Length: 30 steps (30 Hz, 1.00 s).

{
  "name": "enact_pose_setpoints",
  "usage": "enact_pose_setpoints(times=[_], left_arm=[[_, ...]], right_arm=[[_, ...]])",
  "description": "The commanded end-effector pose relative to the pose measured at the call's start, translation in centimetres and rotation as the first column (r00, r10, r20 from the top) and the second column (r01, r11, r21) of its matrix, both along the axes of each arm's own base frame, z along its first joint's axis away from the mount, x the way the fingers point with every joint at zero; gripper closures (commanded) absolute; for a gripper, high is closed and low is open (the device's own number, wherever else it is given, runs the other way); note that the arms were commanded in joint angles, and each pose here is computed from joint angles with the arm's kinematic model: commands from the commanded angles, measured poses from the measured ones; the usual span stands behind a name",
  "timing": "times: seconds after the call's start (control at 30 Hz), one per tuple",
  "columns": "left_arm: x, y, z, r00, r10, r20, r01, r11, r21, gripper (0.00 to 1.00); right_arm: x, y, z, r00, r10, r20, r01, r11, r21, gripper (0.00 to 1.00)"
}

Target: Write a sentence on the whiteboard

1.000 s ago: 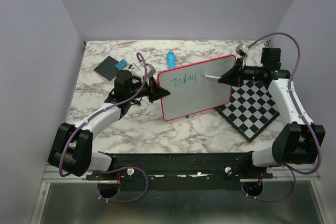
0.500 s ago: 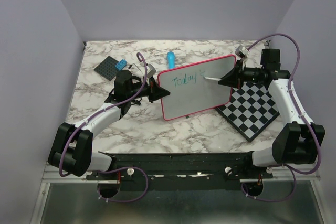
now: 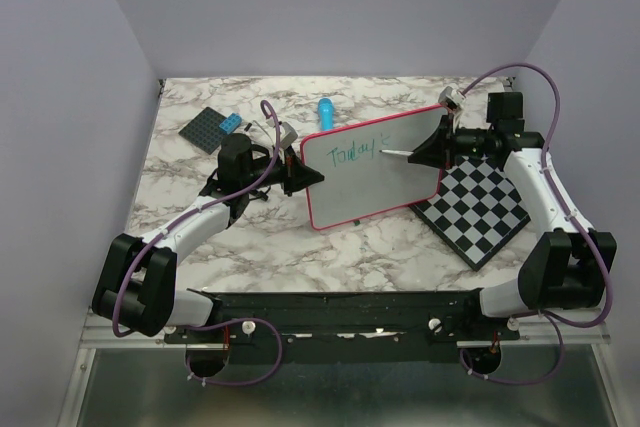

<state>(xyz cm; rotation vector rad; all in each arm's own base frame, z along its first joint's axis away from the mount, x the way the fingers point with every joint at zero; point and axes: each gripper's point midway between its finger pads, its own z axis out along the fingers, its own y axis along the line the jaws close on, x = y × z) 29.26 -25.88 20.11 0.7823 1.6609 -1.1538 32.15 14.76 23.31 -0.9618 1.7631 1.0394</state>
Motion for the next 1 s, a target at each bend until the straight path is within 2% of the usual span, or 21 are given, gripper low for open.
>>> enact_pose_setpoints(times=[0.0, 0.97], left_arm=[[0.9, 0.8, -2.9, 0.998, 0.064, -0.025, -0.061, 0.993, 0.096, 1.00], [0.9, 0.8, -2.8, 0.998, 0.064, -0.022, -0.061, 0.993, 0.096, 1.00]], right_arm=[[0.5, 0.2, 0.3, 1.000, -0.002, 0.014, 0.002, 1.000, -0.001, 1.00], [1.2, -1.9, 0.0, 0.997, -0.074, 0.029, 0.075, 0.996, -0.044, 0.99]])
